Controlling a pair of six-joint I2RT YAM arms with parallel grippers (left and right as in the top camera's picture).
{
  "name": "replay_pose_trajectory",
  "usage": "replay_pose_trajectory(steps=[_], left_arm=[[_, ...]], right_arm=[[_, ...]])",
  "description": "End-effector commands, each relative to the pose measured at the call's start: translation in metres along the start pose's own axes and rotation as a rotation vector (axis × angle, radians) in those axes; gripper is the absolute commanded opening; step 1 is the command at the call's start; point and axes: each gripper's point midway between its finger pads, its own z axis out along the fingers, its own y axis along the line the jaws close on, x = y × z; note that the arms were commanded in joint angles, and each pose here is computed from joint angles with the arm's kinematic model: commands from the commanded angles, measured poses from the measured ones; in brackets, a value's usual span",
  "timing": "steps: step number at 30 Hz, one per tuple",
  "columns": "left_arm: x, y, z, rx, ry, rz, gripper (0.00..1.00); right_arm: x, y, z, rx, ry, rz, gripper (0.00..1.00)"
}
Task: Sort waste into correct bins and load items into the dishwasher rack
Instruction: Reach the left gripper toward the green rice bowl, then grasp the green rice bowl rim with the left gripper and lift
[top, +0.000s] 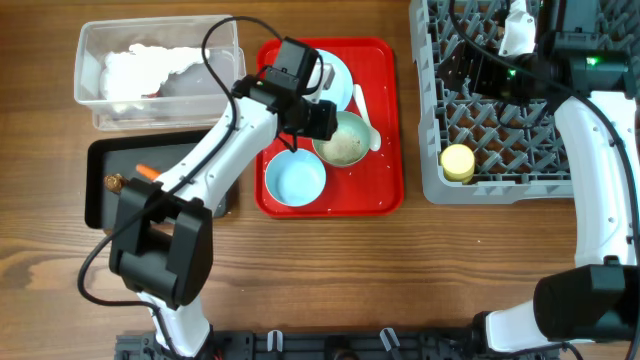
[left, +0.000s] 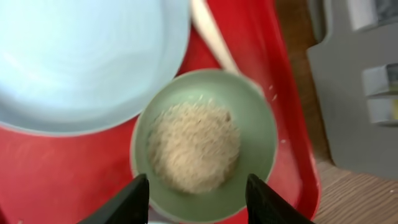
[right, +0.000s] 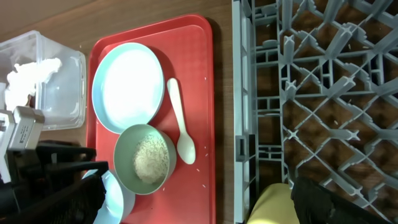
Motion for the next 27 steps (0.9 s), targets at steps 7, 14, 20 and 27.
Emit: replay_pose_trajectory(steps=[7,14,20,27], left_arm=[[0.015,-0.064,0.053,0.064,0.004,0.282,0.52],[0.032,-0.049,0.088,-0.096,0.045,0.338,0.37],[0.042,-0.043,0.102,-0.113,0.081,0.337,0.31],[0.037,-0.047,0.096,-0.107,0.061,0.340,0.28]], right_arm=[[0.001,0.001,0.010,-0.021,0.026,-0.016,1.00],[0.003,-0.001,0.010,-0.012,0.031,-0.013,1.00],[0.005,-0.006,0.010,0.016,0.041,-0.015,1.00],[0.006,-0.006,0.010,0.015,0.046,-0.036,1.00]])
